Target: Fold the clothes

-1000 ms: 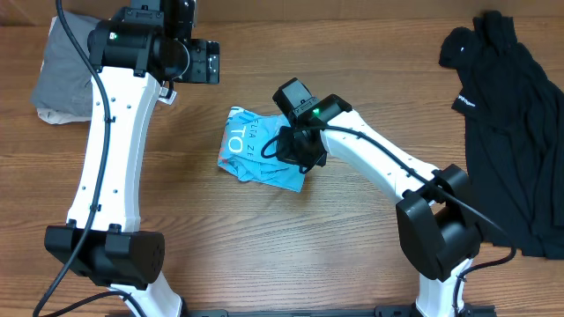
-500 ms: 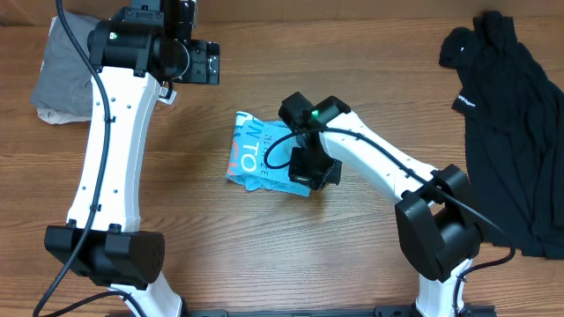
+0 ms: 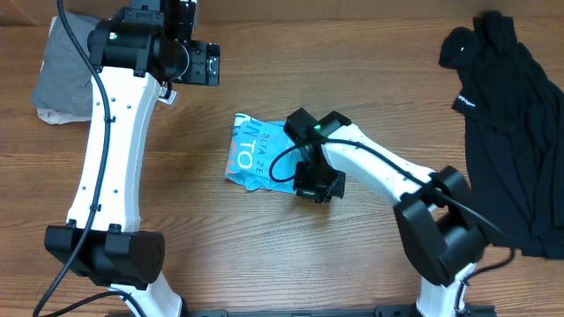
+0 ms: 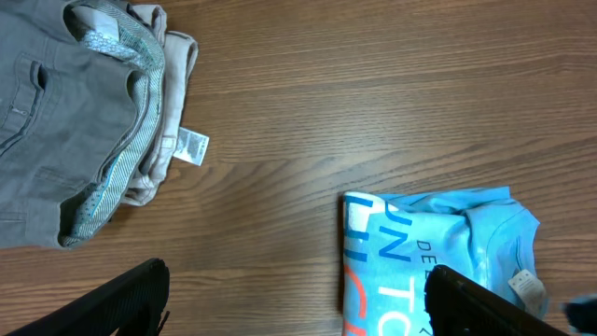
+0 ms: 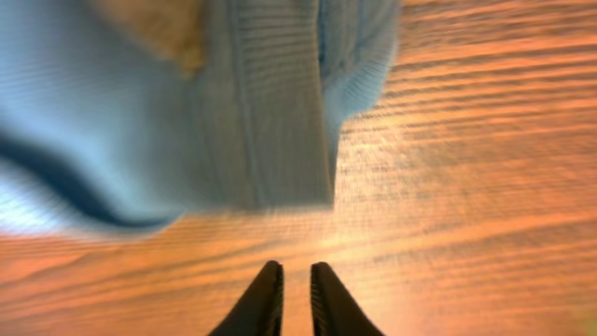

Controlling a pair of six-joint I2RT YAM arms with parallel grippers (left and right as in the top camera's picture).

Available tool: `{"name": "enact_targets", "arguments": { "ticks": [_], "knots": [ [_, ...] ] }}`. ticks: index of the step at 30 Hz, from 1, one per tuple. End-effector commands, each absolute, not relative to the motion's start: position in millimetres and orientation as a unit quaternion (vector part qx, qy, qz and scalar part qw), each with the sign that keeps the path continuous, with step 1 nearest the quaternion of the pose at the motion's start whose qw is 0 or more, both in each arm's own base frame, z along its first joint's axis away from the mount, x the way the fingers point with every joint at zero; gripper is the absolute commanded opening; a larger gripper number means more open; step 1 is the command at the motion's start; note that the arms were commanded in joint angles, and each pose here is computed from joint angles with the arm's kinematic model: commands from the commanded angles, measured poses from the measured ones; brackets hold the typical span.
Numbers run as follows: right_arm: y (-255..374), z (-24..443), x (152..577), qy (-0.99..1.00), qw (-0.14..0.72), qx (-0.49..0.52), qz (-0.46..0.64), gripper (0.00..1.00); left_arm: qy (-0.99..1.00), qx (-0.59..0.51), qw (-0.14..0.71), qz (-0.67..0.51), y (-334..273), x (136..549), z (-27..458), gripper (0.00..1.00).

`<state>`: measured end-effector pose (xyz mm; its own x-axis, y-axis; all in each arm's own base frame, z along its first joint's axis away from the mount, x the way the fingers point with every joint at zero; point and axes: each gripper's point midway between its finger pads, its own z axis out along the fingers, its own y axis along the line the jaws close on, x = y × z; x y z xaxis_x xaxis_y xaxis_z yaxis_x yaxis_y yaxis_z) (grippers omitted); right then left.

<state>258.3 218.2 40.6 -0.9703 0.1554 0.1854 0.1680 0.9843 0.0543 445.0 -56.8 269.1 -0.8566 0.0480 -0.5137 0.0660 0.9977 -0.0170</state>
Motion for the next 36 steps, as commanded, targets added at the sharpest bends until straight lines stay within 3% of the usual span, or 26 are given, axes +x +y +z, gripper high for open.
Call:
{"name": "enact_targets", "arguments": {
  "ticks": [1,3,6,8,14,21,28,36],
  "knots": [
    [210,103,289,-0.991,0.009,-0.093,-0.097,0.19,0.963,0.037,0.268,-0.008,-53,448,269,0.91],
    [192,133,304,-0.987,-0.032,-0.106,-0.12,0.25,0.963,0.038,0.267,-0.014,-55,447,269,0.91],
    [150,168,324,-0.977,-0.09,-0.132,-0.141,0.5,0.962,0.054,0.263,-0.051,-73,445,269,0.88],
    [108,183,335,-0.97,-0.119,-0.152,-0.145,0.59,0.961,0.072,0.261,-0.053,-87,442,268,0.85],
    [13,181,338,-0.958,-0.116,-0.227,-0.132,0.62,0.957,0.171,0.223,-0.067,-170,424,241,0.83],
    [-23,181,332,-0.951,-0.115,-0.251,-0.136,0.66,0.959,0.26,0.106,-0.029,-270,387,134,0.83],
    [-23,182,334,-0.952,-0.119,-0.247,-0.136,0.68,0.947,0.317,0.042,0.033,-303,345,77,0.83],
    [-23,182,333,-0.952,-0.119,-0.247,-0.136,0.68,0.946,0.289,0.014,0.145,-279,338,46,0.84]
  ]
}}
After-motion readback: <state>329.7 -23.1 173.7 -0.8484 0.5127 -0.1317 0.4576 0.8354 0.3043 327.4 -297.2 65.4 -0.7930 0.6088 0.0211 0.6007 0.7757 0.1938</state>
